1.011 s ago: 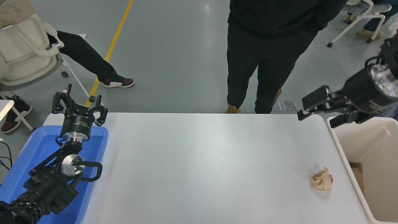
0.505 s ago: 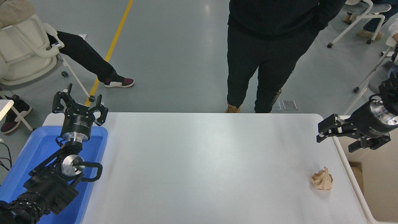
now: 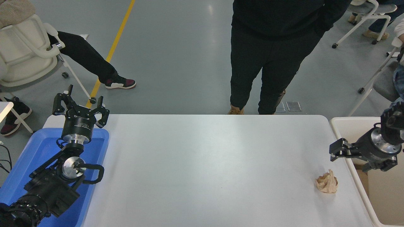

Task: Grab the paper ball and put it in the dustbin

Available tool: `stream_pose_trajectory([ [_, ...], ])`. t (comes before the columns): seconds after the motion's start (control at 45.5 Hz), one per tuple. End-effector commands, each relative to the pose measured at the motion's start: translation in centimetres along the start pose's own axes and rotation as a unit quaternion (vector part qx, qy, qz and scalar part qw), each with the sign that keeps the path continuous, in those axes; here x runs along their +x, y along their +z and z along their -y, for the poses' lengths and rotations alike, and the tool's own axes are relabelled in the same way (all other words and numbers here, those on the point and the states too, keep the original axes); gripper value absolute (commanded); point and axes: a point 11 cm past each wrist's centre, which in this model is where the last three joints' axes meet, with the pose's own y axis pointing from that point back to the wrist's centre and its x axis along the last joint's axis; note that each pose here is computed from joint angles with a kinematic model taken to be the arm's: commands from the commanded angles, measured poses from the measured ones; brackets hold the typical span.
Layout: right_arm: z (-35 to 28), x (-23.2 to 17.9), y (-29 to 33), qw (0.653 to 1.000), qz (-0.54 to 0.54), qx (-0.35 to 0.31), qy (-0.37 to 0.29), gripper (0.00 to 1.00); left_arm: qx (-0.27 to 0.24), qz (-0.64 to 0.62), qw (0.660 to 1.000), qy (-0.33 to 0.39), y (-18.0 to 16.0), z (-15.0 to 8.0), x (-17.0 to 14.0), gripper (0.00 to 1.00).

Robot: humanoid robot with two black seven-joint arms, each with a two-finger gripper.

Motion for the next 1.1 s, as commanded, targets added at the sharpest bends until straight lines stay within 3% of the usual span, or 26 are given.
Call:
stream_pose_trajectory([
  [0.0, 2.7, -0.6, -0.4, 1.000, 0.012, 0.005, 0.017, 1.00, 0.000, 0.000, 1.000, 0.000, 0.0, 0.0, 0.0, 0.99],
  [0.747, 5.5, -3.1, -0.7, 1.000, 0.013, 0.004, 0.005, 0.97, 0.000, 0.000, 1.000, 0.000, 0.0, 0.0, 0.0, 0.99],
  [0.813, 5.8, -3.4, -0.7, 1.000, 0.015, 0.006, 0.006, 0.91, 0.000, 0.000, 1.000, 0.000, 0.0, 0.0, 0.0, 0.99],
  [0.923, 6.3, -3.4, -0.6, 1.000, 0.020, 0.006, 0.020, 0.67, 0.000, 0.000, 1.000, 0.000, 0.0, 0.0, 0.0, 0.99],
  [1.011, 6.4, -3.3, -0.3, 0.999, 0.023, 0.002, 0.023, 0.61, 0.000, 0.000, 1.000, 0.000, 0.0, 0.0, 0.0, 0.99],
  [1.077, 6.6, -3.7, -0.3, 1.000, 0.023, 0.002, 0.017, 0.51, 0.000, 0.000, 1.000, 0.000, 0.0, 0.0, 0.0, 0.99],
])
